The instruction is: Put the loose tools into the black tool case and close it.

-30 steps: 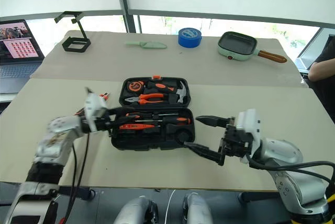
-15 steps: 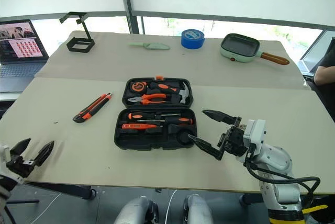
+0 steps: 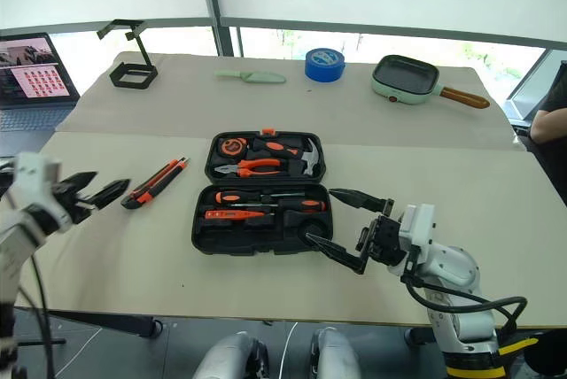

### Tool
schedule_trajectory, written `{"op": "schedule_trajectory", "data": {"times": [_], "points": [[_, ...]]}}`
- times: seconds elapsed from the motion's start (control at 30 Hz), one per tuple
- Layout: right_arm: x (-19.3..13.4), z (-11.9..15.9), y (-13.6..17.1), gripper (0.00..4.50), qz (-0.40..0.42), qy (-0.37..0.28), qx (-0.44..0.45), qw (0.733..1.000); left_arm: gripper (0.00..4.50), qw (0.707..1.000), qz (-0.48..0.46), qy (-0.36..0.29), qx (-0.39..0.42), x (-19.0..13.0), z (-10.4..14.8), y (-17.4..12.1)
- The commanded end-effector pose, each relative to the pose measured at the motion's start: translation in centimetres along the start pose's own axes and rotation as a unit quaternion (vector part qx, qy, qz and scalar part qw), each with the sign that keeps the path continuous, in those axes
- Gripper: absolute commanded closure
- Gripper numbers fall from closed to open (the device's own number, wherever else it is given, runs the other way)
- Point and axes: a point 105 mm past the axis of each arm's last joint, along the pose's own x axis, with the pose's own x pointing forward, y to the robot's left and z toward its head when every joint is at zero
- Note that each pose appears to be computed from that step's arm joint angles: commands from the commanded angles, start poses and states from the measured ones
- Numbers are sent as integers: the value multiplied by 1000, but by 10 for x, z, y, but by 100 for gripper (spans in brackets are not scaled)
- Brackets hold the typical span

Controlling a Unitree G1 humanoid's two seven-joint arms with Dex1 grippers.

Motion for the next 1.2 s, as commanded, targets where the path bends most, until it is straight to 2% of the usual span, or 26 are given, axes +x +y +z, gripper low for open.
{"op": "schedule_trajectory", "data": {"times": [0.03, 0.17, 0.3, 0.4, 0.47, 0.5, 0.6, 0.63, 0.73, 0.8, 0.83, 0.87, 0.9, 0.97, 1.03, 1.1, 1.2], "points": [[1, 9, -2, 0, -10, -7, -26, 1000, 10, 999, -6, 34, 18, 23, 3, 4], [1, 12, 0, 0, -15, -6, -28, 999, 10, 997, -37, 74, 9, 44, -8, -3], [0, 13, 3, 0, -18, -3, -28, 999, 109, 991, -68, 118, 0, 51, -20, -11], [0, 15, 3, 0, -20, -3, -29, 999, 226, 985, -60, 160, 9, 47, -32, -5], [1, 16, 3, 0, -23, -4, -30, 999, 294, 985, -51, 164, 11, 44, -33, 0], [1, 17, 3, 0, -25, -4, -30, 999, 298, 986, -54, 155, 13, 44, -31, 1], [0, 16, 3, 0, -27, -2, -30, 999, 298, 993, -115, 27, 26, 48, 14, -15], [-1, 16, 2, 0, -27, 0, -30, 999, 298, 989, -141, -11, 44, 46, 28, -22], [-5, 17, 1, 0, -25, 10, -35, 999, 298, 963, -234, -59, 123, 35, 51, -52], [-14, 23, -5, 0, -29, 16, -56, 998, 298, 907, -389, -32, 158, 11, 52, -100], [-21, 24, -8, 0, -32, 28, -56, 997, 298, 870, -460, -5, 176, -4, 48, -126], [-26, 24, -11, 0, -34, 37, -56, 997, 298, 843, -505, 16, 186, -16, 44, -143], [-31, 22, -10, 0, -28, 54, -52, 997, 298, 829, -518, 34, 210, -18, 38, -155], [-38, 20, -8, 0, -17, 71, -48, 996, 298, 820, -519, 39, 238, -17, 32, -168], [-47, 18, -8, 0, 0, 98, -43, 994, 298, 832, -500, 44, 236, -8, 32, -183], [-56, 18, -11, 0, 9, 122, -42, 992, 298, 831, -496, 51, 247, -3, 28, -198], [-60, 19, -14, 0, 12, 129, -44, 991, 298, 834, -484, 71, 255, 2, 18, -207]]}}
